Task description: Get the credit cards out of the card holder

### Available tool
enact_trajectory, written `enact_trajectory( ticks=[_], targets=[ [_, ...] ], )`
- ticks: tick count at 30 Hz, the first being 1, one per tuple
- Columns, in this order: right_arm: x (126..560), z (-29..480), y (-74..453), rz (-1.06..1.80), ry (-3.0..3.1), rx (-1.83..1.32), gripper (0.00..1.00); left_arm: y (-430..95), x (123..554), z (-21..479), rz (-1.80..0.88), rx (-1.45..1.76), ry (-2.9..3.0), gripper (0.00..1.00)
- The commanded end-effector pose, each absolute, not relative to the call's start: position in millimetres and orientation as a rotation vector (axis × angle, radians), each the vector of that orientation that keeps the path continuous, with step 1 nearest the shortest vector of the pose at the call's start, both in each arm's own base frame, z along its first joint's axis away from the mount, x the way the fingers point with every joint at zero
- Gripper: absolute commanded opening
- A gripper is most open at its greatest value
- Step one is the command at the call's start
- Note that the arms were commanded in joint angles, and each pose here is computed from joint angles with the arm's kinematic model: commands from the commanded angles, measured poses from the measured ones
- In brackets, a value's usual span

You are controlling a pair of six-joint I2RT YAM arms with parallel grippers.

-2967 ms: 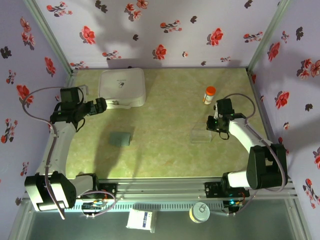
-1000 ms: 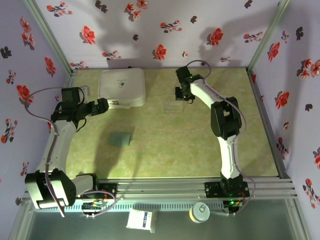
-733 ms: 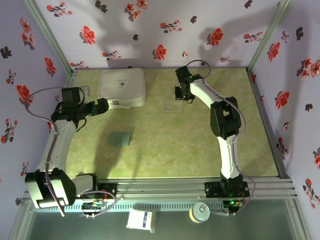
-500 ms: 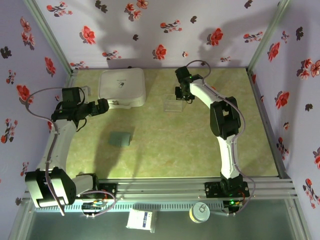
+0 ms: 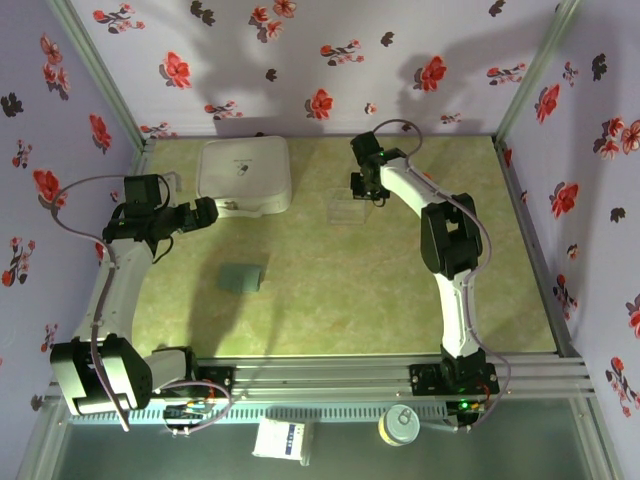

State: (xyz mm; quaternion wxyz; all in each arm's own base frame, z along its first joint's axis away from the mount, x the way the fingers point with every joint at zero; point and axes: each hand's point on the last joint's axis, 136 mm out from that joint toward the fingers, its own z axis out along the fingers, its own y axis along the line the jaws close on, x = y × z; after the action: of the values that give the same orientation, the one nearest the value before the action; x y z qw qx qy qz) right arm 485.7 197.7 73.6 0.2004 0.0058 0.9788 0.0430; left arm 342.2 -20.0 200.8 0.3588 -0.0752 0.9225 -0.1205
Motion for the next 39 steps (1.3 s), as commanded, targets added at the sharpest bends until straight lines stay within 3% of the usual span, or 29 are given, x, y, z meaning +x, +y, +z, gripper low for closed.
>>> enact_trajectory(
  ticks=[1, 10, 25, 39],
  targets=[
    [484.4, 111.9, 198.5, 0.134, 2.678, 0.033, 0.22, -21.0, 339.4, 194.1, -0.344, -0.233, 2.406, 1.0],
    [472.2, 146.0, 204.2, 0.198, 2.629, 0.001, 0.25, -51.0, 341.5, 179.8, -0.423, -0.256, 2.442, 0.99],
    [435.5, 159.2, 187.5, 0.21, 2.592, -0.02, 0.3, -139.8, 332.6, 83.2, -0.516, -0.036, 2.726, 0.93],
    [422.9, 149.5, 188.6, 0.274, 2.583, -0.003, 0.34, -128.7, 285.6, 29.0, -0.452, -0.039, 2.929, 1.0]
  ],
)
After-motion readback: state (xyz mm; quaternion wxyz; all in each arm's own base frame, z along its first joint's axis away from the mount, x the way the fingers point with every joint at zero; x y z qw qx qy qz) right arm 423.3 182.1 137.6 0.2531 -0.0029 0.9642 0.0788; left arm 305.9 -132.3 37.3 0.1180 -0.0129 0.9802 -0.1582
